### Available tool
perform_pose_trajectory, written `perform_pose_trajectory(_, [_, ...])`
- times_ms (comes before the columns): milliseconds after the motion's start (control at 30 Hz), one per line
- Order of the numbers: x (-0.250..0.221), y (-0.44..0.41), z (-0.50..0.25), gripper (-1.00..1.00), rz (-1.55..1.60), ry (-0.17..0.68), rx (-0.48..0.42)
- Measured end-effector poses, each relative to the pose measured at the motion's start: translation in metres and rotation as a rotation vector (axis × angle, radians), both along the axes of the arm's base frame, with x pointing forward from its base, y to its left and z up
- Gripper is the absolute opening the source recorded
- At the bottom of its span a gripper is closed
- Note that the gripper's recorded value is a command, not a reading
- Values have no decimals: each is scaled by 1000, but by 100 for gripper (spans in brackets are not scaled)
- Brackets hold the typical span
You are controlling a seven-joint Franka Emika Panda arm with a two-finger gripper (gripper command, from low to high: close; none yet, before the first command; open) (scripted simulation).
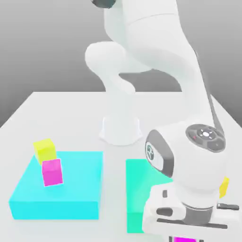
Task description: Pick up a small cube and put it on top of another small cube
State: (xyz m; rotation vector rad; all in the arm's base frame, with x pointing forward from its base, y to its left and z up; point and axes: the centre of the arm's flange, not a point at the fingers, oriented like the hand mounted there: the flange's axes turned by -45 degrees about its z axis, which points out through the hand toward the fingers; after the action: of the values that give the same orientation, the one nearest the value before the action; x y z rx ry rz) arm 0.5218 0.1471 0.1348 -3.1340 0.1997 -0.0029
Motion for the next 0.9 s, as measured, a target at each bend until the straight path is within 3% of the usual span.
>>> perform_pose_trajectory(233, [0, -1, 48, -100, -3, 1, -1])
perform_pose_trajectory(433, [-17, -120, 97, -100, -287, 7, -58])
perform_pose_trajectory(667, [-87, -272, 146, -100, -728, 12, -67])
perform_pose_trajectory(900, [-168, -335, 170, -100, -1042, 2, -4])
